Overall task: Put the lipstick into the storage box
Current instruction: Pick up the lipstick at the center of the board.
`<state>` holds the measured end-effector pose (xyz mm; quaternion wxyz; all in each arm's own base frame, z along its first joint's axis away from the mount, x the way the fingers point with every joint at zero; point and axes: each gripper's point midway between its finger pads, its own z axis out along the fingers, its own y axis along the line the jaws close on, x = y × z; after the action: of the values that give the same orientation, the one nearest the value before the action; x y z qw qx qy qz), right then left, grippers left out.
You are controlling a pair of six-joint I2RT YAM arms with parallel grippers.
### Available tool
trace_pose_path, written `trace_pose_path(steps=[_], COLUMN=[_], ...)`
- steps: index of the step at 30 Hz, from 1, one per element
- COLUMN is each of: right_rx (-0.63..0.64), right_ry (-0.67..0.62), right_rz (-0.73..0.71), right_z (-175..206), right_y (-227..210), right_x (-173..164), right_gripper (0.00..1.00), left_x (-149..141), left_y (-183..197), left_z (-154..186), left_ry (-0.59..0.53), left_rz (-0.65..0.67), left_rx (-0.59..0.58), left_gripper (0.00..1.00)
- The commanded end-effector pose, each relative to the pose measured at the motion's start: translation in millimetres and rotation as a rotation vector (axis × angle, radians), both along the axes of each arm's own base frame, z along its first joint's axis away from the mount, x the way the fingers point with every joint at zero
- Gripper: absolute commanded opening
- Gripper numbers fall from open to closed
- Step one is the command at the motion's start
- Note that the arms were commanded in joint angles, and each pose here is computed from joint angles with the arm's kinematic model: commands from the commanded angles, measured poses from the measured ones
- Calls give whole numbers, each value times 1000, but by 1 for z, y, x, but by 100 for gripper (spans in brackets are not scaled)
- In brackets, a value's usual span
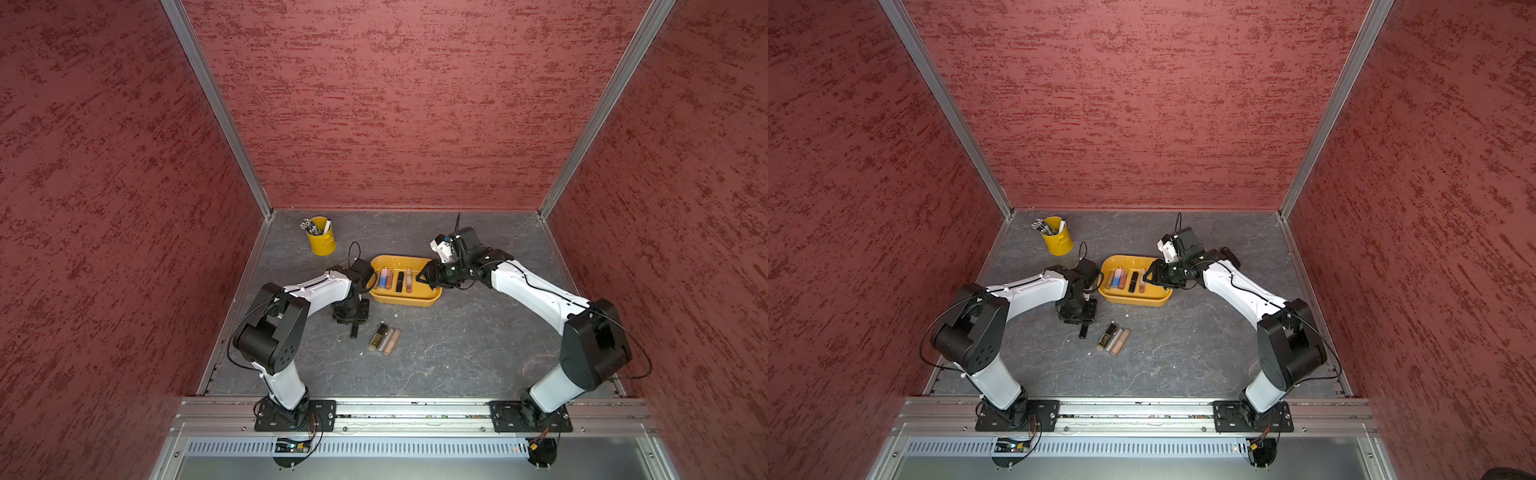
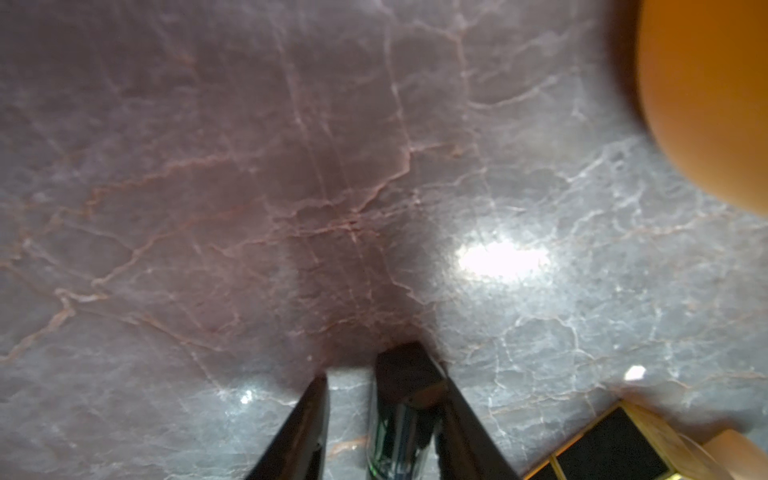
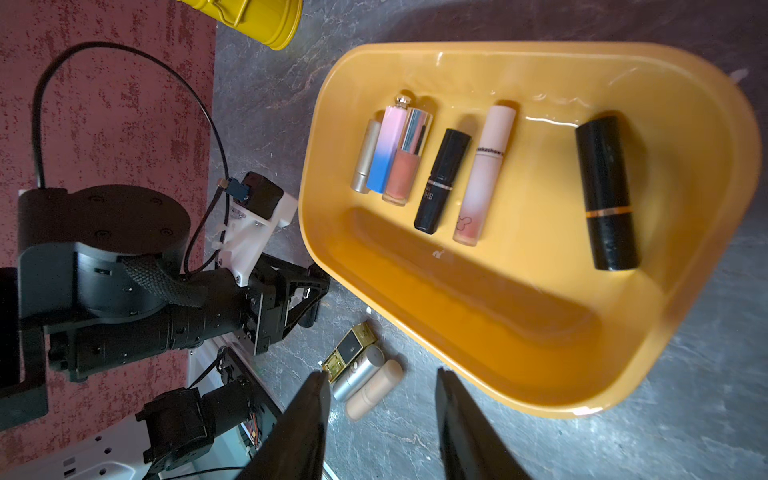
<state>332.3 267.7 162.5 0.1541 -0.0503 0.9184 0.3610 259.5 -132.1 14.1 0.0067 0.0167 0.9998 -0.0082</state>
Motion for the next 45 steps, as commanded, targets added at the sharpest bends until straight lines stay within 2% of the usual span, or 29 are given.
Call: trace_pose_path(steps=[1, 7, 11, 14, 19, 26, 35, 41, 45], right_rx=[-1, 2, 4, 14, 85, 230, 484, 580, 589], right_ry=[-29, -28, -28, -32, -35, -59, -165, -183, -177], right_rz=[-14, -19, -18, -14, 18, 65, 250, 341, 378], right_z=[6, 6, 6, 10, 21, 46, 115, 138, 143], right_y=[-5, -5, -5, -4, 6, 21, 42, 50, 59], right_x=[2, 2, 2, 1, -1, -1, -25, -44, -52], right_gripper=[45, 45, 45, 46, 46, 46, 47, 47, 48], left_x=[6, 5, 5, 9, 25, 40, 46, 43, 38], left_y=[-12, -10, -11, -16, -33, -54, -90, -102, -107], left_z=[-11, -13, -9, 3, 48, 133, 237, 280, 292], left_ry=[-1, 7, 4, -17, -117, -276, -416, -469, -486], left_rz=[-12, -8, 12, 42, 68, 64, -7, -71, -104], left_rx=[-44, -58, -97, -180, -417, -735, -1190, -1346, -1370], left_gripper=[32, 19, 19, 19, 19, 19, 22, 23, 23])
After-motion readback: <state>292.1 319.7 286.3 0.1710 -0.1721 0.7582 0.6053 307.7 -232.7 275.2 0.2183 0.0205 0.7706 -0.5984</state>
